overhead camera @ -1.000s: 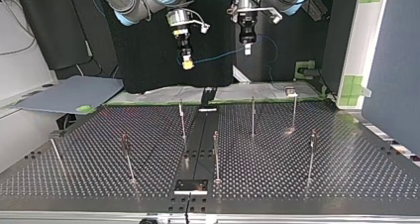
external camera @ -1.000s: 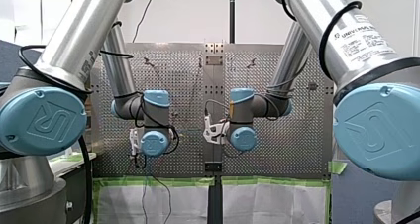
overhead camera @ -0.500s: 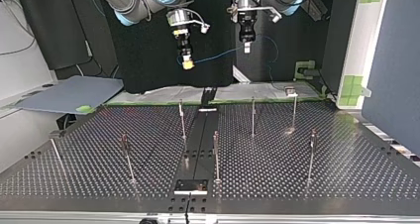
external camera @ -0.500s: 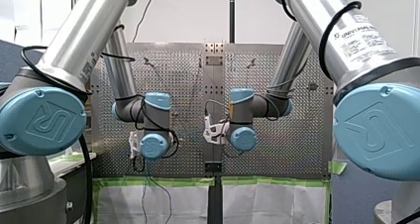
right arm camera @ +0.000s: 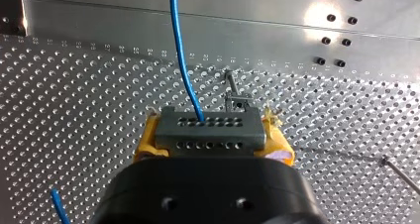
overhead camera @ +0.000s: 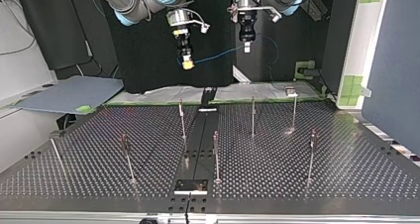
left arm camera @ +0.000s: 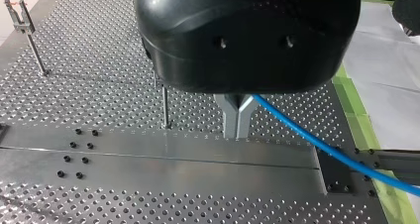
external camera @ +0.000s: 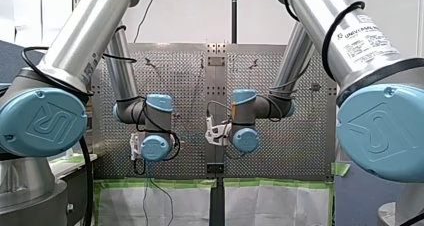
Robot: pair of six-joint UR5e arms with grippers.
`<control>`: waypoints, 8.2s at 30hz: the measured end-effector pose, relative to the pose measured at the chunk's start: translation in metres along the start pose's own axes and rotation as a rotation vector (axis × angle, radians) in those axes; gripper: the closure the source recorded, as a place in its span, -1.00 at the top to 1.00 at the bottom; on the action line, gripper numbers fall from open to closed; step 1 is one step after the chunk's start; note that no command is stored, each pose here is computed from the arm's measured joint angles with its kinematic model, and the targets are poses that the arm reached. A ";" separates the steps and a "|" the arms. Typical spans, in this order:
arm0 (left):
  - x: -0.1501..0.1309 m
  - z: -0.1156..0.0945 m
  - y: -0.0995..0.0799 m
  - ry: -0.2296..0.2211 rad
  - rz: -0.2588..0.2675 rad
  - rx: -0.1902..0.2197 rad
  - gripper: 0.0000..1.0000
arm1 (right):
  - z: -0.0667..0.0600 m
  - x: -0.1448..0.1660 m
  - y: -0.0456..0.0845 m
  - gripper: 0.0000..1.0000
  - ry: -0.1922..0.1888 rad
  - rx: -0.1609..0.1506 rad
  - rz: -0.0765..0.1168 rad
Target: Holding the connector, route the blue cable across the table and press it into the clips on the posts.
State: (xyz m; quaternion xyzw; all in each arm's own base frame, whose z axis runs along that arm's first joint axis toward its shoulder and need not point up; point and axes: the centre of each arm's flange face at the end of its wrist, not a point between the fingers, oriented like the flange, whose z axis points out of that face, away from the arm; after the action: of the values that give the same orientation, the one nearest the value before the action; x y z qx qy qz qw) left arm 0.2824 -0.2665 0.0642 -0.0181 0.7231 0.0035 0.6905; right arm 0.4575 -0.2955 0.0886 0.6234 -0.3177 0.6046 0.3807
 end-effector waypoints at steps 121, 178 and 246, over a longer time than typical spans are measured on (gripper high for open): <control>-0.320 0.131 0.129 -0.333 -0.223 -0.311 -1.00 | 0.131 0.291 -0.110 -1.00 0.081 0.344 0.208; -0.310 0.255 0.198 -0.404 -0.280 -0.188 -1.00 | 0.194 0.306 -0.104 -1.00 0.133 0.348 0.243; -0.335 0.107 0.145 -0.064 -0.336 -0.008 0.99 | 0.194 0.297 -0.094 -1.00 0.070 0.288 0.223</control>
State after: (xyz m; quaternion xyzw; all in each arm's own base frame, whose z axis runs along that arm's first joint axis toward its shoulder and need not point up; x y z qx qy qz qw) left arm 0.3998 -0.1114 0.3914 -0.1414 0.6874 -0.1088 0.7040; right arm 0.6570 -0.3955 0.3802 0.6111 -0.2814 0.7036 0.2288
